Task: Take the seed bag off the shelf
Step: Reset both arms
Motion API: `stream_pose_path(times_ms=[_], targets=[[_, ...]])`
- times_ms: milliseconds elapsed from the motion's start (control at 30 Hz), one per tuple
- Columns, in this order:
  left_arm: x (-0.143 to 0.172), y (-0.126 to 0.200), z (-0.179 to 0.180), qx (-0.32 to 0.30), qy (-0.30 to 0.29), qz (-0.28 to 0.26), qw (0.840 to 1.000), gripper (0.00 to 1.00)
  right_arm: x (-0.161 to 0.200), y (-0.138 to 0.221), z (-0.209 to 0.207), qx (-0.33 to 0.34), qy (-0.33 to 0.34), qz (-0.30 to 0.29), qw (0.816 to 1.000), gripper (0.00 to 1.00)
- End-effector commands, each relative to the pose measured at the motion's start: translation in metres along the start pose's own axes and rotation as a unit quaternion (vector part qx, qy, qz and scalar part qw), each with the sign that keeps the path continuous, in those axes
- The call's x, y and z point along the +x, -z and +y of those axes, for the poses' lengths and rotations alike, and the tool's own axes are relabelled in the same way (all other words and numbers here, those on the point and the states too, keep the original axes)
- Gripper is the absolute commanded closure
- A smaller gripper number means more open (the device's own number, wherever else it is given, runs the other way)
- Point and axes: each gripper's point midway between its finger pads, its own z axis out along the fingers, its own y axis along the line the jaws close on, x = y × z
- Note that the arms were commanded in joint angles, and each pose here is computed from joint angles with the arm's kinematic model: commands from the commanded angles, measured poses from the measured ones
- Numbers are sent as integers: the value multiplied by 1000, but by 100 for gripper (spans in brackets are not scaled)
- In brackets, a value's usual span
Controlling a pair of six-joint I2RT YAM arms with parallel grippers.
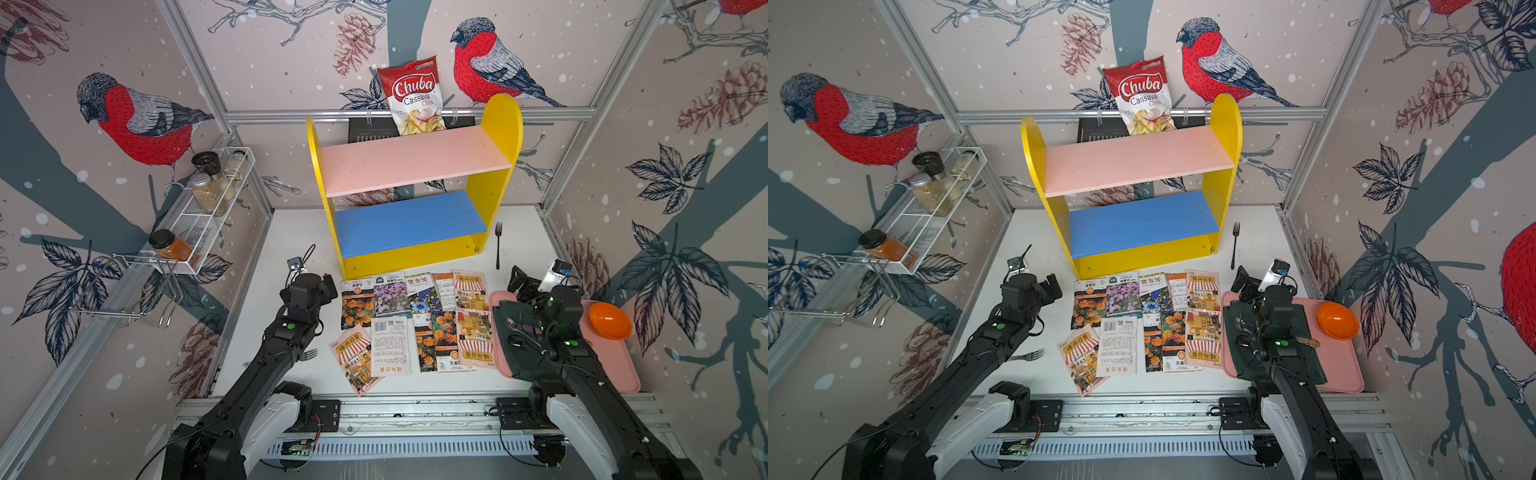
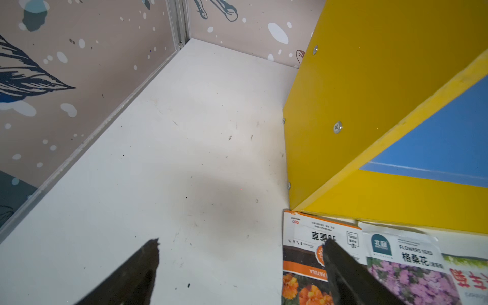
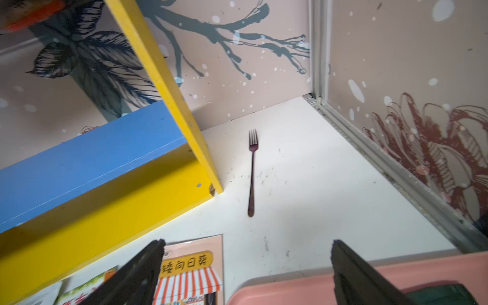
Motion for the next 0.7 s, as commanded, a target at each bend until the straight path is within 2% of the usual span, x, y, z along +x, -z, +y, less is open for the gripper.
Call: stream_pose_path(times_ms=[0, 400, 667], targets=[[-36, 4, -4, 29, -11, -104, 994, 4, -29, -5, -3, 0, 23, -79, 997, 0], [-34, -13, 13, 18, -27, -148, 989, 3, -15, -38, -9, 10, 56, -85, 995, 0], [-32, -21, 23, 28, -31, -178, 983, 3, 11, -55, 2, 3, 95, -71, 993, 0]])
